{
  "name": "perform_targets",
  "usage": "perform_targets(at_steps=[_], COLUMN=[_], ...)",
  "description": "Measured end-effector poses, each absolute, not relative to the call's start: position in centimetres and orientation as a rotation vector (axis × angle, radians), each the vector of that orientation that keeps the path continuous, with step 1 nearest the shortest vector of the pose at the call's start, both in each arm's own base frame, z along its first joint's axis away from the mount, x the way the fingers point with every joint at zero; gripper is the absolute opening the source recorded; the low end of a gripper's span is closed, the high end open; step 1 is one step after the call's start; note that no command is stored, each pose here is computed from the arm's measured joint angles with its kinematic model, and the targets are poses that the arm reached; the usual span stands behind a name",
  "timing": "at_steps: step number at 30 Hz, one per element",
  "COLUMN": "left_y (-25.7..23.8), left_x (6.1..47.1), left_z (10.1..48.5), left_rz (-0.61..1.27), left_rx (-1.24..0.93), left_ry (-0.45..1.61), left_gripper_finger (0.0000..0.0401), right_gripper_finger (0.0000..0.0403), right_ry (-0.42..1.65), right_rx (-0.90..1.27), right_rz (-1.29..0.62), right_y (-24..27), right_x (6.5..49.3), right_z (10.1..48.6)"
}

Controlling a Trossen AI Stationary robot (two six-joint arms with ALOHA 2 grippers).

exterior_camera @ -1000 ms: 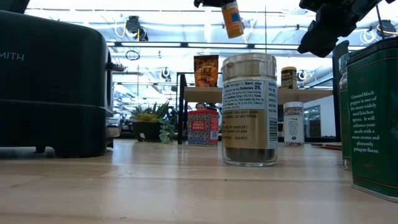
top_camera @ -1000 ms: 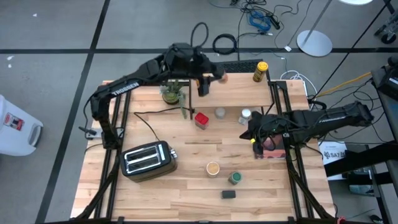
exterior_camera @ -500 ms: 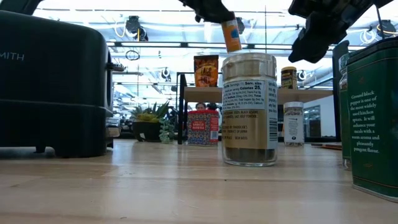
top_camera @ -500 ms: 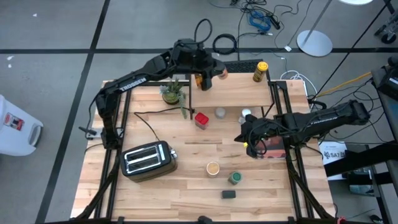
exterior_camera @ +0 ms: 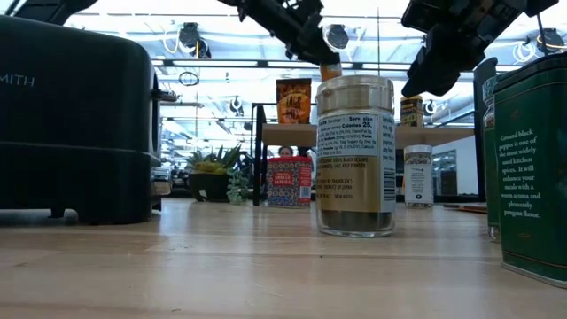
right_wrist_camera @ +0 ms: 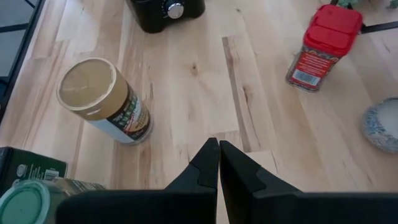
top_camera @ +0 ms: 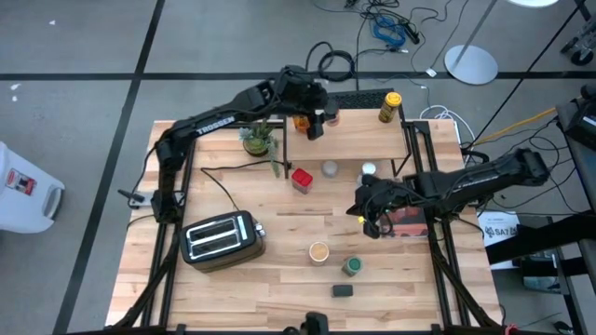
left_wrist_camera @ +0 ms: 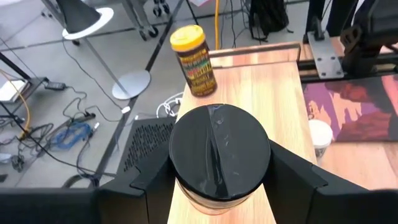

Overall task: Shelf spices
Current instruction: Put the black seasoning bottle on the shelf

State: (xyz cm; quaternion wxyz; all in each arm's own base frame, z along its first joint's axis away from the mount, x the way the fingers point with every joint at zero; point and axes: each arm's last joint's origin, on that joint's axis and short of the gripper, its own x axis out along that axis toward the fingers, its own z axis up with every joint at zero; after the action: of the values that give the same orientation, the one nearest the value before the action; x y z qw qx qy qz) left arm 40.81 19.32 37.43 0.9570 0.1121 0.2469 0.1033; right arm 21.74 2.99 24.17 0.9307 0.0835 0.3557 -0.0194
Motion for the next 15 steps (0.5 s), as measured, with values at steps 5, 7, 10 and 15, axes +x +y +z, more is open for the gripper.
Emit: perform_targets(at_steps=[5, 7, 10, 15], left_y=[19.9, 20.1, 20.3, 20.6], left_x=[41.5, 41.6, 41.7, 41.9], left_z=[36.1, 35.8, 35.5, 34.9], left_rz=[0.207, 0.207, 0.207, 0.204], left_rx=[0.223, 0.217, 0.216, 0.203], left_ry=[0.526, 0.534, 0.531, 0.551], left_gripper_finger=[0.0204, 0.0204, 0.0204, 0.0204], right_gripper_finger=[0.0, 0.0, 0.0, 0.0], right_ry=[0.751, 0.758, 0.768, 0.775], right_rx=[0.153, 0.149, 0.15, 0.15], right_rz=[-0.041, -0.036, -0.033, -0.034], right_y=[3.6, 3.8, 4.0, 4.1], right_x=[22.1, 22.2, 22.4, 22.7], right_z=[23.6, 23.4, 23.2, 22.9])
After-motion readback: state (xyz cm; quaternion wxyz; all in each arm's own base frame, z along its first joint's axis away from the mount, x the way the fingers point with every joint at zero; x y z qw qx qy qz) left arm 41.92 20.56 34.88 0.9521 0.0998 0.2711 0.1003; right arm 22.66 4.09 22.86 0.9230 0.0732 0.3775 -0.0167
